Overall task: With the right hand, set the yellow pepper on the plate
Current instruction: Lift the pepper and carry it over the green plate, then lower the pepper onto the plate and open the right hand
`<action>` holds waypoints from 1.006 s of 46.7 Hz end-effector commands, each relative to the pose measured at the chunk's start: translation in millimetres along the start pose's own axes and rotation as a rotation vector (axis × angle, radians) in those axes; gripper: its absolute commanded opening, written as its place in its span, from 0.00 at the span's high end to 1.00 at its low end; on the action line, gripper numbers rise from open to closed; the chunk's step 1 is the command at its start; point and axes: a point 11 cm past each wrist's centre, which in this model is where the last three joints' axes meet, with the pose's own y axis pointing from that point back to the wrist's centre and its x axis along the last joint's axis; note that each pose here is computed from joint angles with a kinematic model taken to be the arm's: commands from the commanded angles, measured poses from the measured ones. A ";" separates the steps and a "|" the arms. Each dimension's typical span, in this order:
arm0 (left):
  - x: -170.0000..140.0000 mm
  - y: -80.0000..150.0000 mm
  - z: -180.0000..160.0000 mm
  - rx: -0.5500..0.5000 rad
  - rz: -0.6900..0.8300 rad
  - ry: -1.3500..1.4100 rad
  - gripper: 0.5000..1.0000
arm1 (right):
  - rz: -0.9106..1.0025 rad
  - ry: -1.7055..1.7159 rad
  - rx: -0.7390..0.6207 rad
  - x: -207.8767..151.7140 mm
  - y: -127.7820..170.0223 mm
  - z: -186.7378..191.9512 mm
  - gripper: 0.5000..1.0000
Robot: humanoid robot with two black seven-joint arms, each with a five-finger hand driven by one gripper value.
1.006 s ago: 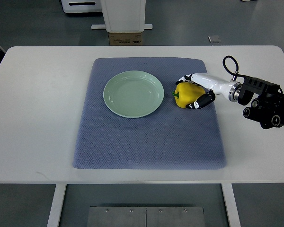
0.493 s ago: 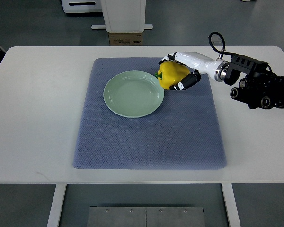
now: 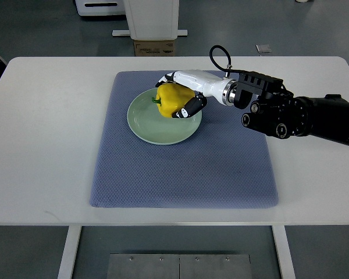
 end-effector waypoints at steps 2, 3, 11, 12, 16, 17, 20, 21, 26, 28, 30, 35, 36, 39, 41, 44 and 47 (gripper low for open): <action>0.0 0.0 0.0 0.000 0.000 0.000 0.00 | 0.015 0.001 -0.016 3.5 0.7 5.5 1.00; 0.0 0.0 0.0 0.000 0.000 0.000 0.00 | 0.020 0.000 -0.020 4.7 0.9 7.0 1.00; 0.0 0.0 0.0 0.000 0.000 0.000 0.00 | 0.036 -0.009 -0.039 6.9 1.9 13.3 1.00; 0.0 0.0 0.0 0.000 0.000 0.000 0.00 | 0.037 -0.010 -0.040 7.0 1.9 13.3 1.00; 0.0 0.0 0.0 0.000 0.000 0.000 0.00 | 0.037 -0.010 -0.038 7.0 1.9 13.2 1.00; 0.0 0.0 0.0 0.000 0.000 0.000 0.00 | 0.037 -0.010 -0.037 7.0 1.9 13.0 1.00; 0.0 0.0 0.0 0.000 0.000 0.000 0.00 | 0.037 -0.010 -0.037 7.0 1.9 13.0 1.00; 0.0 0.0 0.0 0.000 0.000 0.000 0.00 | 0.037 -0.010 -0.037 7.0 1.9 13.0 1.00; 0.0 0.0 0.0 0.000 0.000 0.000 0.00 | 0.038 -0.014 -0.037 6.5 1.9 13.1 0.69; 0.0 0.0 0.0 0.000 0.000 0.000 0.00 | 0.037 -0.016 -0.038 5.9 2.0 13.5 0.32; 0.0 0.0 0.0 0.000 0.000 0.000 0.00 | 0.037 -0.024 -0.040 3.9 2.3 14.5 0.00; 0.0 0.0 0.0 0.000 0.000 0.000 0.00 | 0.038 -0.030 -0.042 3.4 2.4 14.9 0.00; 0.0 0.0 0.0 0.000 0.000 0.000 0.00 | 0.040 -0.029 -0.042 3.5 2.5 14.9 0.00; -0.5 0.1 0.0 0.000 -0.002 0.000 0.00 | 0.039 -0.029 -0.042 4.1 2.3 14.6 0.00; 0.0 0.0 0.0 0.000 0.000 0.000 0.00 | 0.041 -0.030 -0.042 4.3 2.4 14.7 0.00; 0.0 0.0 0.0 0.000 0.000 0.000 0.00 | 0.042 -0.031 -0.041 4.5 2.3 14.5 0.00; 0.0 0.0 0.0 0.000 0.000 0.000 0.00 | 0.049 -0.034 -0.041 5.7 2.1 14.5 0.00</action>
